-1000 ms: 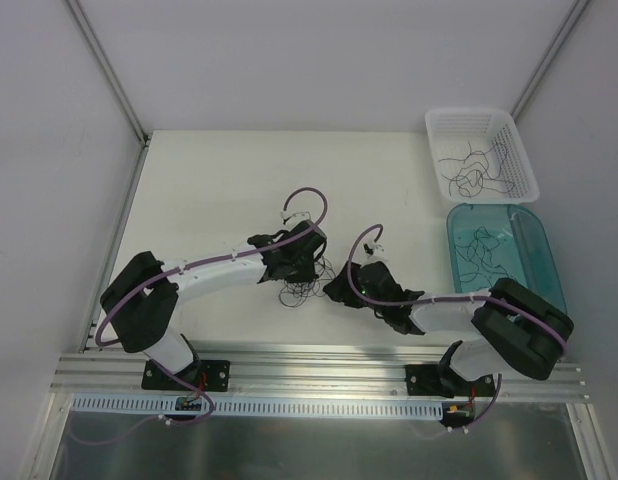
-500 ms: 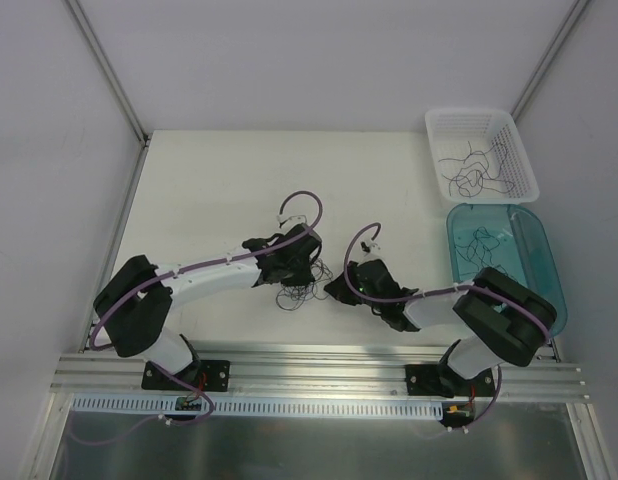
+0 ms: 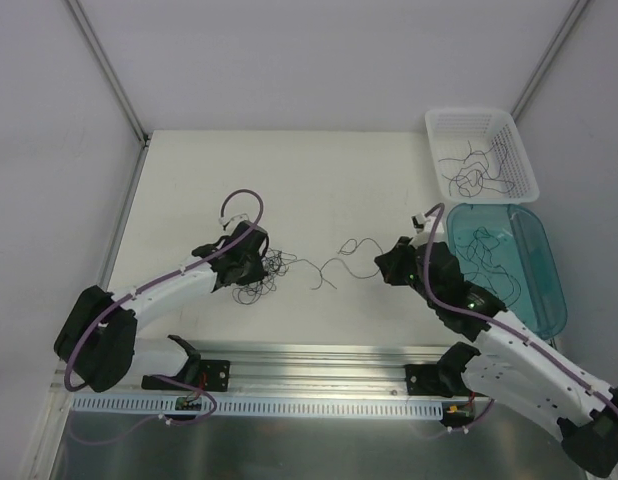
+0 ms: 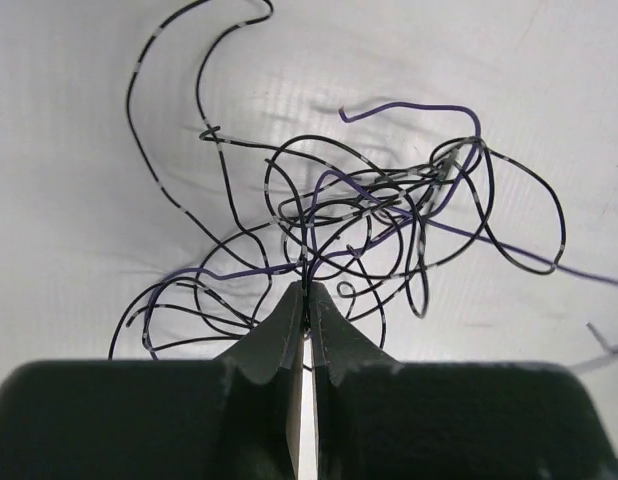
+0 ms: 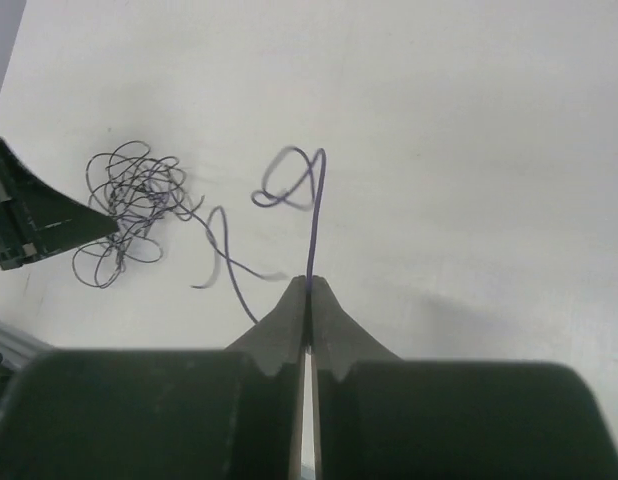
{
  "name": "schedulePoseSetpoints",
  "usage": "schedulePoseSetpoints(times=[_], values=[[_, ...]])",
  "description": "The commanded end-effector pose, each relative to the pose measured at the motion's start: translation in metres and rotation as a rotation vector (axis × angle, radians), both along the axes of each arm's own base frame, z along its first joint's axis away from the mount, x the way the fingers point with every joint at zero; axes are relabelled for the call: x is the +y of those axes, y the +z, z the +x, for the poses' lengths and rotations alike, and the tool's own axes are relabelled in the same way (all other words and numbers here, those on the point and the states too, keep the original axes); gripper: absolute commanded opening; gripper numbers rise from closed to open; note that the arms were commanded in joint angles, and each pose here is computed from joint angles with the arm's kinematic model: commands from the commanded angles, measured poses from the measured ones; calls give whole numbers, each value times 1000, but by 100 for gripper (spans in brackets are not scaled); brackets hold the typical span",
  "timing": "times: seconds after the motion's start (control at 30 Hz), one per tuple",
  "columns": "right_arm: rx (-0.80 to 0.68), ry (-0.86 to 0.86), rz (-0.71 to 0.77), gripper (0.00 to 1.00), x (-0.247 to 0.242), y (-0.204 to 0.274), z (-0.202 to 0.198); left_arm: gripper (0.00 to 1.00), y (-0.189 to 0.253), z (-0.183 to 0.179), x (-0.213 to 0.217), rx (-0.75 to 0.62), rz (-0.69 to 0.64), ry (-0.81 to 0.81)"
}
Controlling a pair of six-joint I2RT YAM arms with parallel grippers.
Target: Untangle the cables
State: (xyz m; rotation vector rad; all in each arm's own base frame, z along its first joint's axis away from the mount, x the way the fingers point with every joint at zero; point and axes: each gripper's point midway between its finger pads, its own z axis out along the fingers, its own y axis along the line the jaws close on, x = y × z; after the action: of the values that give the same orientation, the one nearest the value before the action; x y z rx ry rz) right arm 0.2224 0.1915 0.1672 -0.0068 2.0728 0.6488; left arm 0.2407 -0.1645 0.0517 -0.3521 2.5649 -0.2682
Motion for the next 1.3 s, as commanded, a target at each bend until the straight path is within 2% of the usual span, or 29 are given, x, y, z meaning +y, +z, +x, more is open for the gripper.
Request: schedulePoseSetpoints(times=[0.0,0.17,0.23,0.37,0.5,0.7,0.9,1.03,1.07,1.13,1.17,1.23,1.27], values=[[-4,-28,-185,1,-50,18,-13,0,9,2,22,-50,28,16],[-54,-5,-255,1,-74,61,-29,0,5,0,48,-47,62,72],[-73,3,-256,1,-78,75,-34,0,1,-2,56,-33,76,85],[-179,22,-204,1,-84,130,-44,0,-12,-7,67,13,106,109],[-248,25,-227,1,-97,167,-53,0,-20,-8,71,44,127,111],[-232,9,-304,1,-100,167,-43,0,-4,-7,47,35,17,42],[-216,-58,-395,1,-103,158,-13,2,21,-16,1,-17,-49,-186],[-187,-72,-410,1,-104,155,12,12,33,-28,-26,-39,-69,-314],[-190,-37,-389,1,-98,158,15,22,39,-28,-28,-53,-84,-323],[-164,-48,-379,1,-100,154,30,36,46,-29,-30,-76,-99,-344],[-161,-5,-352,1,-92,155,32,52,57,-28,-31,-110,-116,-350],[-161,5,-343,1,-92,155,40,69,69,-28,-32,-149,-127,-381],[-147,33,-335,1,-86,151,45,84,83,-31,-35,-175,-154,-405]])
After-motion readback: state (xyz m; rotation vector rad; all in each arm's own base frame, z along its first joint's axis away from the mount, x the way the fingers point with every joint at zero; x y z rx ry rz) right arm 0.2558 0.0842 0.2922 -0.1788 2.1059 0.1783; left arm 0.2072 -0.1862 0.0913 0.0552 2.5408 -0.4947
